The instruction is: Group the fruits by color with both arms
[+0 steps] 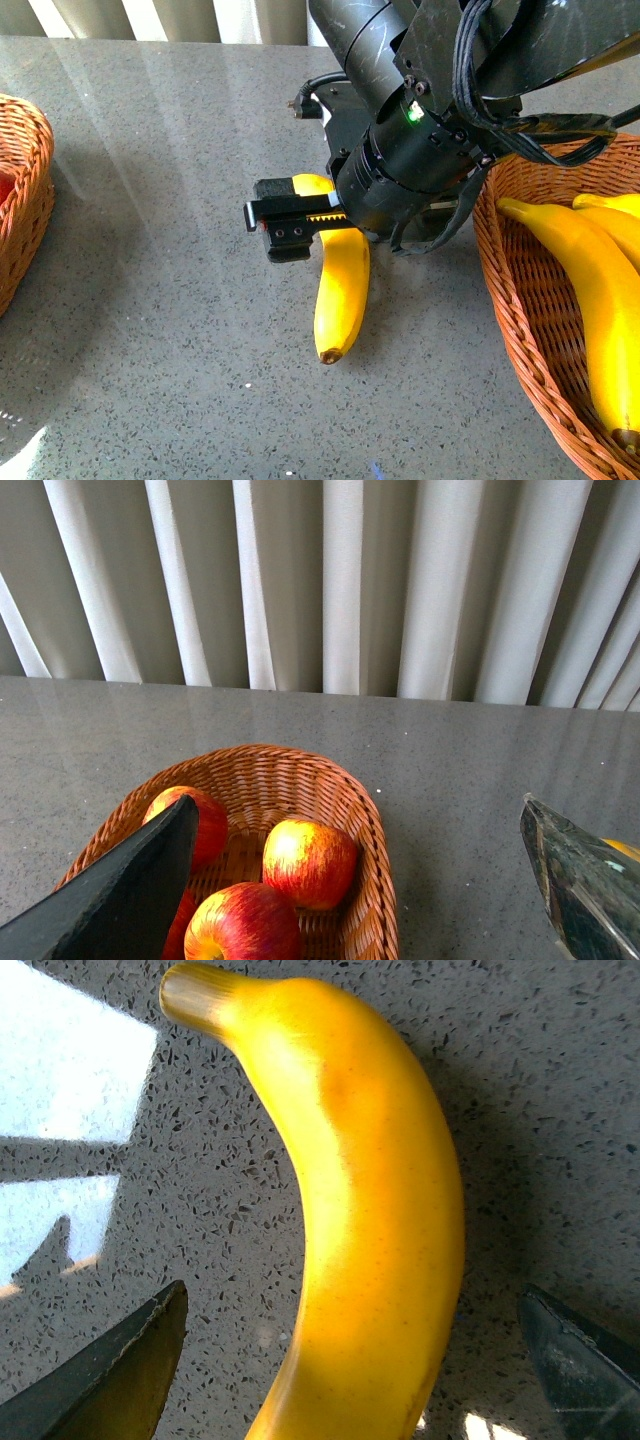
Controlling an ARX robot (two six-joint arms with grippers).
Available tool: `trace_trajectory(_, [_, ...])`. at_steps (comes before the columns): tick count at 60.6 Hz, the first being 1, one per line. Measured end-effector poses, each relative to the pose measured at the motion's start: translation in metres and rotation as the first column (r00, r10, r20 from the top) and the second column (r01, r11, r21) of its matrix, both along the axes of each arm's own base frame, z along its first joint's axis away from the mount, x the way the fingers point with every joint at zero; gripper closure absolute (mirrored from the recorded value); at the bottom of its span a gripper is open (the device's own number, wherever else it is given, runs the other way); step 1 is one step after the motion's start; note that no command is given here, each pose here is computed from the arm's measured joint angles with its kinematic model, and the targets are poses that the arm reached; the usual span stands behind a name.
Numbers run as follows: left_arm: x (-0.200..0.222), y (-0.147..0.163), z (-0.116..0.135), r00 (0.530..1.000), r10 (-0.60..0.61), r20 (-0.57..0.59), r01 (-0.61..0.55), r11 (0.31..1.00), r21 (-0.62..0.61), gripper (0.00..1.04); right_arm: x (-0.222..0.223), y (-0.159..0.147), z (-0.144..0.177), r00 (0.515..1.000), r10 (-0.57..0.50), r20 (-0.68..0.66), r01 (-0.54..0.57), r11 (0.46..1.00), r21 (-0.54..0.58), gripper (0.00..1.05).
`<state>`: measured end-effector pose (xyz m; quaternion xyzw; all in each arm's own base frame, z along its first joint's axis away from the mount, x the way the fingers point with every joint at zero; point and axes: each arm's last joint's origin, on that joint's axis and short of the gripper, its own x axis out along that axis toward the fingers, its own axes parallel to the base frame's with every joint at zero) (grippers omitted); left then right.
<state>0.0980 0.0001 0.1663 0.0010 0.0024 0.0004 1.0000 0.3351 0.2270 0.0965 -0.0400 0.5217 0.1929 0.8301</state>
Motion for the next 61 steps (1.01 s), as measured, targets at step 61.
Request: trace_trajectory(61, [0.0,0.0,0.0,1.0,0.0,0.0,0.0,1.0,0.0,0.09,-0.046,-0.124,0.111,0.942,-0.23,0.245,0.185,0.963,0.195,0.7])
